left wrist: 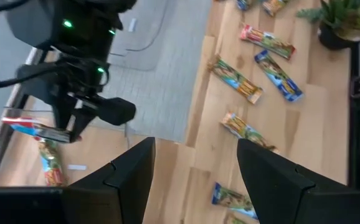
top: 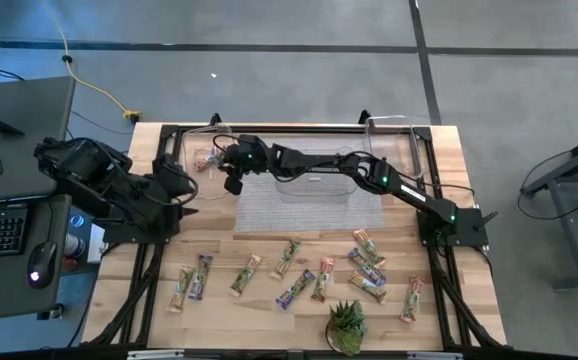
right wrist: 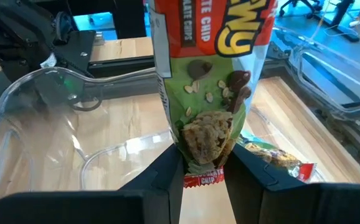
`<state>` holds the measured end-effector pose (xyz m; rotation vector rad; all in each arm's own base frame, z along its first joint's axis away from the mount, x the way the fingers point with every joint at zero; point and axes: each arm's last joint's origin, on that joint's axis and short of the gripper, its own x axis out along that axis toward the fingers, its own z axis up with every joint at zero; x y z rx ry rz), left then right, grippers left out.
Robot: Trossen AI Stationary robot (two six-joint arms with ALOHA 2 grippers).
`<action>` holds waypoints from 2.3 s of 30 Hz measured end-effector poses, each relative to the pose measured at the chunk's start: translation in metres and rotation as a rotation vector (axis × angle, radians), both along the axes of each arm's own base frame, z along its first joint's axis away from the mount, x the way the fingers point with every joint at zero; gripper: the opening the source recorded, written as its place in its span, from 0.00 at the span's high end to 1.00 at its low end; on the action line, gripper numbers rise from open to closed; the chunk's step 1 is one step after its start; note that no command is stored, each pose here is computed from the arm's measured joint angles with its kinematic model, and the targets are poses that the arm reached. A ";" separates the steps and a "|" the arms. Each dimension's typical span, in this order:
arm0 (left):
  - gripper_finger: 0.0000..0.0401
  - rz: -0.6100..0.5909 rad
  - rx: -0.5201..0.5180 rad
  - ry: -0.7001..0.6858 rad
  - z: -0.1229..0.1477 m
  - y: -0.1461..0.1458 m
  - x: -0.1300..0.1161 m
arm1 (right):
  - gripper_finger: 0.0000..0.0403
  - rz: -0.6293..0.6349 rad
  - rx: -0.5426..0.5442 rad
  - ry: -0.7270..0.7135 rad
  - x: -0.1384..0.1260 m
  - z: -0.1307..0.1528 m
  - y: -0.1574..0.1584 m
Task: Pick and place Granola Bars by type
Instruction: Put the red granola bar into the left transparent bin
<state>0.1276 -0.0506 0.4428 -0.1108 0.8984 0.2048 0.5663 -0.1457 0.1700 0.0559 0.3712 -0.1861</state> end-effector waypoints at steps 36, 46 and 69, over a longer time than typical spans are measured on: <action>0.45 -0.014 -0.021 0.011 0.000 -0.001 0.000 | 0.61 0.125 0.020 -0.177 0.005 0.017 0.002; 0.45 -0.014 -0.022 0.010 0.000 -0.001 0.000 | 0.61 0.206 -0.105 -0.236 -0.004 0.071 0.017; 0.45 -0.044 0.007 -0.006 0.000 -0.003 0.005 | 0.62 0.137 0.079 0.653 -0.234 0.252 0.218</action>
